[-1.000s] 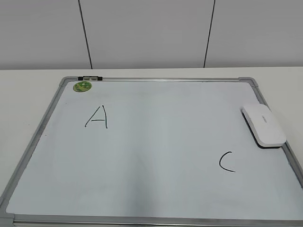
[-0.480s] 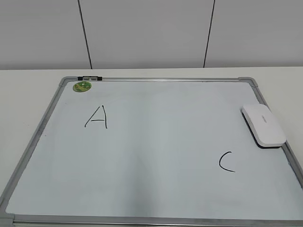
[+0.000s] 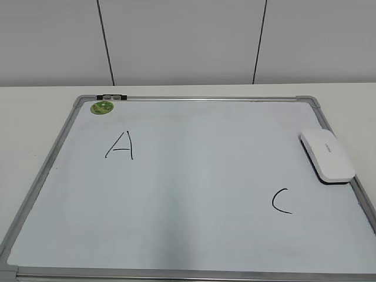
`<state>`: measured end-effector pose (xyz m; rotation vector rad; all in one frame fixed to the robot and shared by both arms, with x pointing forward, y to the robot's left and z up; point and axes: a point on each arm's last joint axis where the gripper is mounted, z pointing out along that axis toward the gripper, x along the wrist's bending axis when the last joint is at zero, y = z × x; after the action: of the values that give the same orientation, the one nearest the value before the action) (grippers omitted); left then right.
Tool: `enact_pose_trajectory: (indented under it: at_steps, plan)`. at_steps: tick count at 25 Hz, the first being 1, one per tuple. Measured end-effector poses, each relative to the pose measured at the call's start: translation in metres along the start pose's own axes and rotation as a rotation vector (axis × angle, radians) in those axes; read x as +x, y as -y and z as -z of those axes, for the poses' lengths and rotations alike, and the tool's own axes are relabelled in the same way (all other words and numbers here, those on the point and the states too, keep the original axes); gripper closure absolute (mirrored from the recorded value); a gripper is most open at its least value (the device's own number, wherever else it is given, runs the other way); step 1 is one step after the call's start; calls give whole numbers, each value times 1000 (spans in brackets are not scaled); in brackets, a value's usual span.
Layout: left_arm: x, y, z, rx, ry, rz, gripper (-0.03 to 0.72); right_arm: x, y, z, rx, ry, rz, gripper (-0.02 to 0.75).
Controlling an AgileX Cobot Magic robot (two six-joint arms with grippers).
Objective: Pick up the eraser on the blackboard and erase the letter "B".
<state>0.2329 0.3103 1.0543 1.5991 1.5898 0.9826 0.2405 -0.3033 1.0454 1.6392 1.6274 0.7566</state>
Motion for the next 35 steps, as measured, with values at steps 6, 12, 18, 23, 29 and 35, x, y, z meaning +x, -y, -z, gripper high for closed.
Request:
enact_pose_trajectory:
  at_steps: [6, 12, 18, 23, 29, 35]
  plan:
    - [0, 0, 0, -2, -13, 7, 216, 0, 6, 8, -69, 3, -4, 202]
    - [0, 0, 0, -1, -16, 10, 223, 0, 8, 10, -85, 12, -10, 202]
    - [0, 0, 0, -1, -16, 10, 237, 0, 8, 10, -85, 12, -9, 203]
    - [0, 0, 0, -1, -16, 10, 240, 0, 8, 10, -85, 14, -9, 203]
    - [0, 0, 0, -1, -16, 10, 246, 0, 8, 10, -85, 14, -9, 203]
    - [0, 0, 0, -1, -16, 10, 249, 0, 8, 10, -85, 14, -9, 203]
